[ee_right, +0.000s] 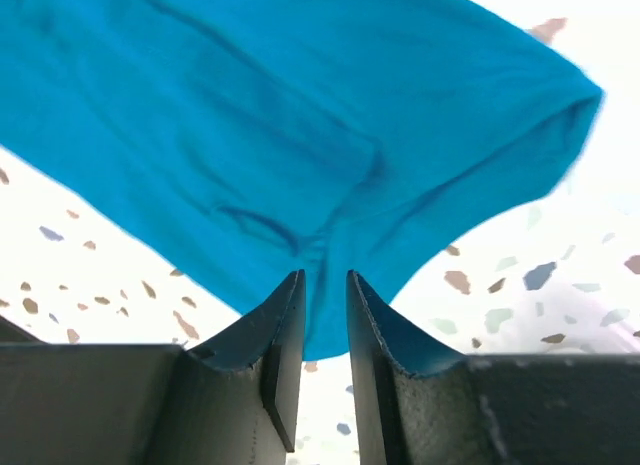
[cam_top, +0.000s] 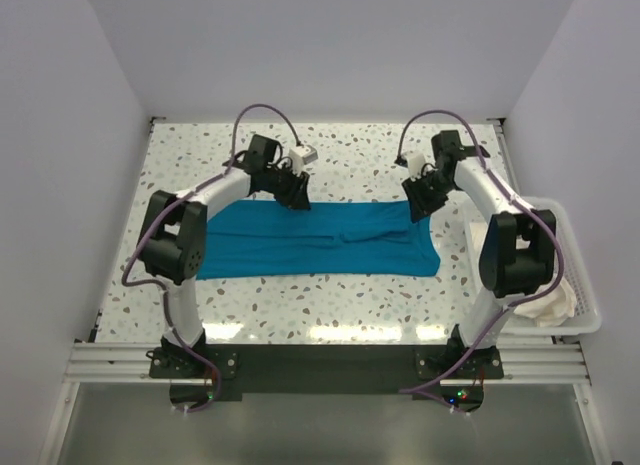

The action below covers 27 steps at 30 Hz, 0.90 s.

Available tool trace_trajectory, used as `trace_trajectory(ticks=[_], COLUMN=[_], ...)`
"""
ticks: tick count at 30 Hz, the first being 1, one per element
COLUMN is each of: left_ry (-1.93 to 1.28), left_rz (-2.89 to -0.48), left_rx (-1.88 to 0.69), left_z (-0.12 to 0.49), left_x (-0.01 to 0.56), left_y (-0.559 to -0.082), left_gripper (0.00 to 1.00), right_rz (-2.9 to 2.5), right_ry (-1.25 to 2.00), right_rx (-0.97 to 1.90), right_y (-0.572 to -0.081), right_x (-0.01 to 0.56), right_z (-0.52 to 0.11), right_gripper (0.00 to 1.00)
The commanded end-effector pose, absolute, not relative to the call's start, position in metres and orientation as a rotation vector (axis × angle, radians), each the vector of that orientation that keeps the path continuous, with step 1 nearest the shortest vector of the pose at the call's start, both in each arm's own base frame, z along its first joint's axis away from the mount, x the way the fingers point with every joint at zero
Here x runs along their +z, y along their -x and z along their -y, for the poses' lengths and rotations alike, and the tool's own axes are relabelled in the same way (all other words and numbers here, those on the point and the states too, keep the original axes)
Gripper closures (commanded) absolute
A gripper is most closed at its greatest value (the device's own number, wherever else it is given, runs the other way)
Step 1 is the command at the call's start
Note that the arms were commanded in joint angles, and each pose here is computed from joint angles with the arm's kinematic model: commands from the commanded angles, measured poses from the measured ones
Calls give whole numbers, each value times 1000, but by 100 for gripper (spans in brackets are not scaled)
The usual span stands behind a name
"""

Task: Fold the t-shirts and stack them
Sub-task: Fold the tshirt

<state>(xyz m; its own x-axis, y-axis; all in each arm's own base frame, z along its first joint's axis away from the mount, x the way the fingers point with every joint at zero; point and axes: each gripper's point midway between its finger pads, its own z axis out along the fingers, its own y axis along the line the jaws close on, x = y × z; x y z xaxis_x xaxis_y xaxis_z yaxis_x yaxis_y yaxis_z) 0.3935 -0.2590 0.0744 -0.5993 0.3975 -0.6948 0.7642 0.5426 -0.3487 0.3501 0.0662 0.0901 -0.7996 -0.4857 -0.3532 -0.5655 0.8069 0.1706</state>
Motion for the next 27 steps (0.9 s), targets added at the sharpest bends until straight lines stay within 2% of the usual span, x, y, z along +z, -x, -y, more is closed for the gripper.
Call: trace_trajectory(ticks=[1, 6, 11, 18, 23, 26, 27], left_ry=[-1141, -1252, -1212, -1189, -1205, -1215, -1215], left_rz=[-2278, -2385, -2469, -2594, -2643, -2686, -2692], left_rx=[-647, -396, -210, -194, -265, -291, -303], left_z=[197, 140, 96, 72, 69, 64, 64], left_x=[79, 59, 37, 8, -4, -13, -12], left_y=[-388, -377, -375, -347, -309, -283, -273], left_gripper=[65, 69, 71, 75, 80, 80, 80], right_rz=[-2718, -2774, -2821, -2892, -2881, -2844, -2788], right_ry=[993, 1131, 1175, 1219, 1216, 1203, 1176], right_rx=[308, 255, 165, 4, -110, -176, -231], right_y=[-319, -300, -301, -311, -347, -383, -410], right_x=[98, 75, 48, 7, -10, -22, -14], right_z=[-80, -94, -92, -76, -74, -79, -81], right_gripper=[73, 78, 82, 85, 87, 88, 88])
